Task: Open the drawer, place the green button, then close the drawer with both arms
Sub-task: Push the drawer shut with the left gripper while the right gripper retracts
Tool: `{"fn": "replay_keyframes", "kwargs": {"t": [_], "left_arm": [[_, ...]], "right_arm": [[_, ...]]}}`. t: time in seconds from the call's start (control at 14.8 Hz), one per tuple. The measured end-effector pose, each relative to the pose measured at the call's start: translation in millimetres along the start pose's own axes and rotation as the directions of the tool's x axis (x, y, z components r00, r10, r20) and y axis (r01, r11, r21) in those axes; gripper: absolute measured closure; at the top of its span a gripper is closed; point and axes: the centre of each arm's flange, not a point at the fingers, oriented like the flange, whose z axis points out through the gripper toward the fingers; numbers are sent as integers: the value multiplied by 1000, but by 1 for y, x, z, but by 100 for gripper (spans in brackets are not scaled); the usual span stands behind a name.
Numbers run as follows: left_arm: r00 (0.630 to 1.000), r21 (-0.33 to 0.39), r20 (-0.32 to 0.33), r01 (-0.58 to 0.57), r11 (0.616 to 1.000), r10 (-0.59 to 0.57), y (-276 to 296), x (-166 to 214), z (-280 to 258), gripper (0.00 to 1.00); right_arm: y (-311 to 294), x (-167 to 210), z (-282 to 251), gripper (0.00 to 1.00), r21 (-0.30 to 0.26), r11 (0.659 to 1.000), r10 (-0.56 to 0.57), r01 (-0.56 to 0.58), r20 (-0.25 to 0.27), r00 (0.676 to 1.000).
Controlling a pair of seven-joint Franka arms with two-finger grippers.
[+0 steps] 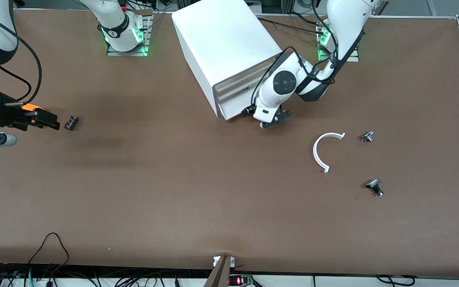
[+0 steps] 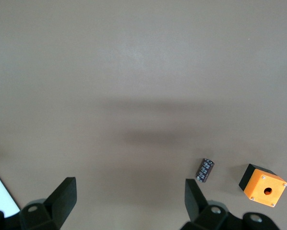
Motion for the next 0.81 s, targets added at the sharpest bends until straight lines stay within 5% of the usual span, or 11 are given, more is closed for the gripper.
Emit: {"fn": "replay_keyframes", "kwargs": {"t": [0.54,0.81], "left_arm": [[998,48,39,-42,998,41,2,-28,6,0],[995,-55,-42,85,995,-87,-12,51,-37,0]], "right_arm": [[7,3,-3,0,-2,1000,15,-15,-31,999],[16,3,-3,0,-3,1000,27,-28,-34,999]]}}
